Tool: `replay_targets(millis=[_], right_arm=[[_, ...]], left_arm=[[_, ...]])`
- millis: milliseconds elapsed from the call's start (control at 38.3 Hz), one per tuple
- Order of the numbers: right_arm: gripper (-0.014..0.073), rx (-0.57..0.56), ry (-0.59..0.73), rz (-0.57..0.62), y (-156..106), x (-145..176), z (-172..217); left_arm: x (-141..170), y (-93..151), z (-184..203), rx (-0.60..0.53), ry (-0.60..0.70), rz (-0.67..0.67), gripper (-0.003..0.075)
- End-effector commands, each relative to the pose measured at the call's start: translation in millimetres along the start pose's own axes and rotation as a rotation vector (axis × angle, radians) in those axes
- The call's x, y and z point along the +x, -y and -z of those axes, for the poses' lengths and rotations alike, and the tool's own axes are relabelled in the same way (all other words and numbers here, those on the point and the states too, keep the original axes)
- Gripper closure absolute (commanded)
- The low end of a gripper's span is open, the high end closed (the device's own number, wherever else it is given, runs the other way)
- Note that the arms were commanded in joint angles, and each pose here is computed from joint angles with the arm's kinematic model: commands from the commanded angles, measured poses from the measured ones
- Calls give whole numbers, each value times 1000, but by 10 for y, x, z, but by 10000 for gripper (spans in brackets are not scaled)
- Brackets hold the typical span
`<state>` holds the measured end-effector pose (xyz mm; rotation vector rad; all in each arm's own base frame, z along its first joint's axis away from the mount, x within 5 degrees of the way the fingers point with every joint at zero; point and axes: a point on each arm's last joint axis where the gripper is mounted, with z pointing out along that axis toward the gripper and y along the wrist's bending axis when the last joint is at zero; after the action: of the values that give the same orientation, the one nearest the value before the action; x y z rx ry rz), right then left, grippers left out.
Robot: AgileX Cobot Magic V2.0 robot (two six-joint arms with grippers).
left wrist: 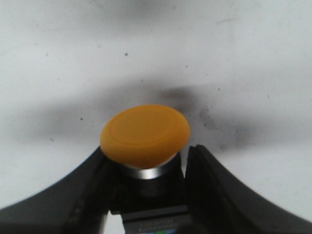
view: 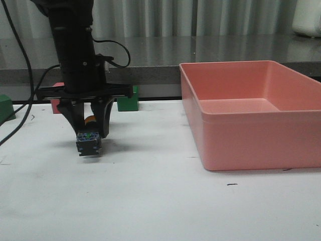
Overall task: Place and stand button with both arms
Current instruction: 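Lift the button with the left gripper and rotate it cap-up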
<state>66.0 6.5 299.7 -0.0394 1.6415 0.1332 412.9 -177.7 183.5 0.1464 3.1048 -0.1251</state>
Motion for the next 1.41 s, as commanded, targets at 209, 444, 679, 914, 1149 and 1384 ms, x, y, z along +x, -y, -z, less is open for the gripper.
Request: replay_targets(millis=[209,444,679,914,1149,1384], right_arm=[[665,-12,101,19,-15,-149,9],[665,-12,101,19,-15,-149,9],[665,-12,101,19,-15,-149,9],[665,-12,101,19,-15,-149,9],[665,-12,101,19,-15,-149,9],[665,-12,101,19,-15,-149,9]], left_arm=[[249,55,679,-169,211,-48,545],[598,-7,873,-88,428,-107,545],[1094,-232,1127,25,790,-155,544],[1576,-447,1182,190,1142,-229,544],[1806,-587,885,270,1306,-343,544],[1680,-643,561,200,1320,-468,541]])
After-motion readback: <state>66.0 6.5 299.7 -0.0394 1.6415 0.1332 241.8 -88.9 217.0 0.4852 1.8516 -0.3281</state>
